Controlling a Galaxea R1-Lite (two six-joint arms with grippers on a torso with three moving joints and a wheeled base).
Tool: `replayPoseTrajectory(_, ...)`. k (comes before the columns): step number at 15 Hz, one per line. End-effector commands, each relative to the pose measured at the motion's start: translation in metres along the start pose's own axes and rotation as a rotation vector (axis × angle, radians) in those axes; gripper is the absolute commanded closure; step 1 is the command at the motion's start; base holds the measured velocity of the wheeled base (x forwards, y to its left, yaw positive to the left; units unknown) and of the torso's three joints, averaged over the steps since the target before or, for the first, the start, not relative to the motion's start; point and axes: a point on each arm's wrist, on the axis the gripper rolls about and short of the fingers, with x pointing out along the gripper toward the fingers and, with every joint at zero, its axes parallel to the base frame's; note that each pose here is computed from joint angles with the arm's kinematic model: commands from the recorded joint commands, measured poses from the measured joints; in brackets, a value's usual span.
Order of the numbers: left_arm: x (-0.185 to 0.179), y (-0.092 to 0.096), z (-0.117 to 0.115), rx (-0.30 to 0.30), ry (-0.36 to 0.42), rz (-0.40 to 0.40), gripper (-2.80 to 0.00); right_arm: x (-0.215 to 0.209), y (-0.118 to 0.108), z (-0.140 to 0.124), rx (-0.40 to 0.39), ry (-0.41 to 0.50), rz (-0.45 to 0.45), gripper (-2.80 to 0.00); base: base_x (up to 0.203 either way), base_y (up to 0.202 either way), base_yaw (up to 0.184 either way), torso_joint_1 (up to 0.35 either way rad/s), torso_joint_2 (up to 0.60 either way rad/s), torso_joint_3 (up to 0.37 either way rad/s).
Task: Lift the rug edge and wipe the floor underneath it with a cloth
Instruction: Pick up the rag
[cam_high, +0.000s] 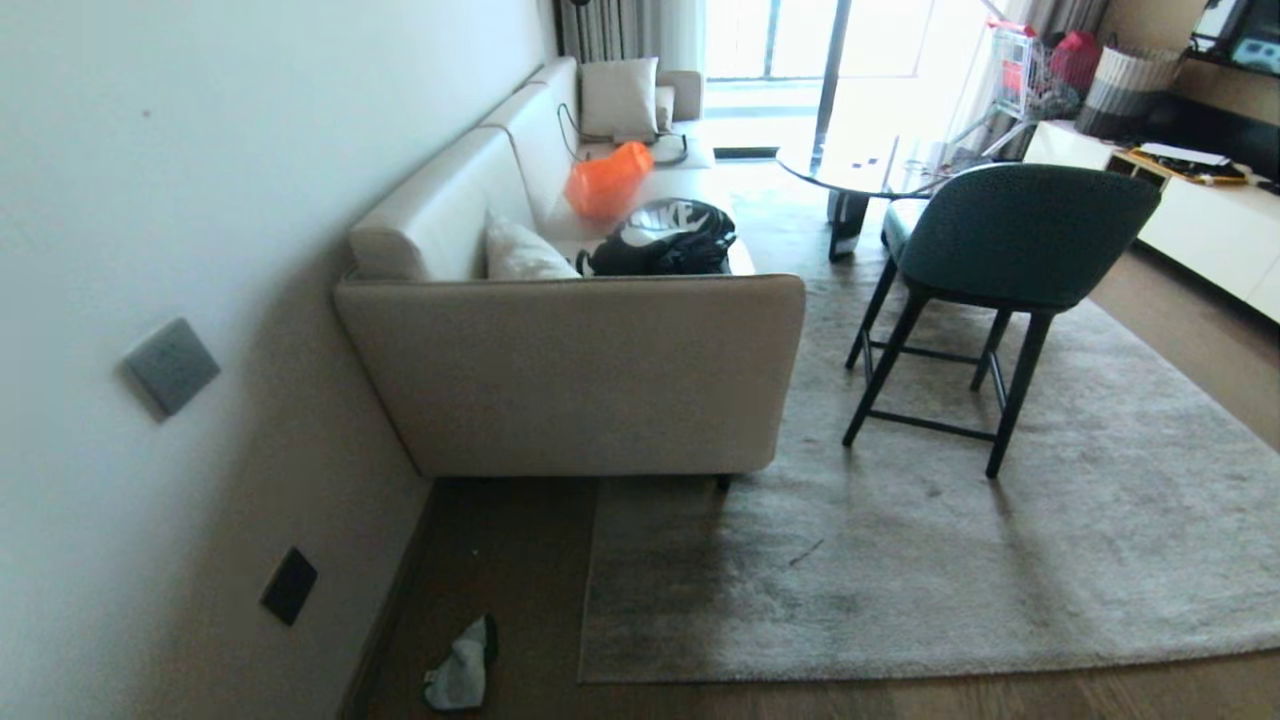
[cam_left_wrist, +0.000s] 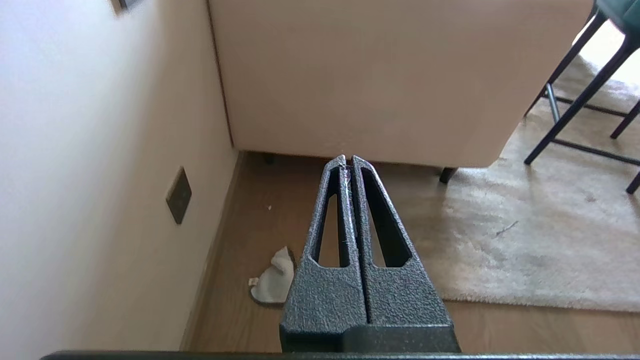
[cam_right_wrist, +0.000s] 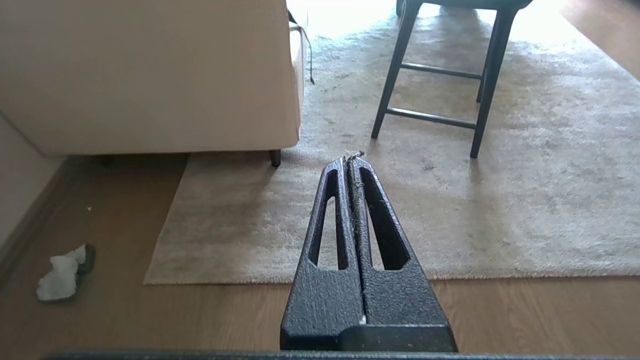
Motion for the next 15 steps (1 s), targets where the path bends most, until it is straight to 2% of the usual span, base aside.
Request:
replayPoseTrajectory(1,0.0000,0.0000,0.0000,-0.001,0.000,0.000,0.00,0.0001,0.0000,0.0001,0.000,0.001,-0.001,0.00,0.000,0.000,0.000,-0.072,0.47,0.387)
replayPoseTrajectory(9,0.0000,0.0000,0.0000,-0.001,0.000,0.000,0.00,0.0001,0.0000,0.0001,0.000,0.001,0.000,0.00,0.000,0.000,0.000,-0.018,0.44,0.419)
replayPoseTrajectory(15,0.0000,0.0000,0.0000,-0.001,0.000,0.000,0.00,0.0001,0.0000,0.0001,0.000,0.001,0.001,0.00,0.000,0.000,0.000,0.000,0.03,0.037)
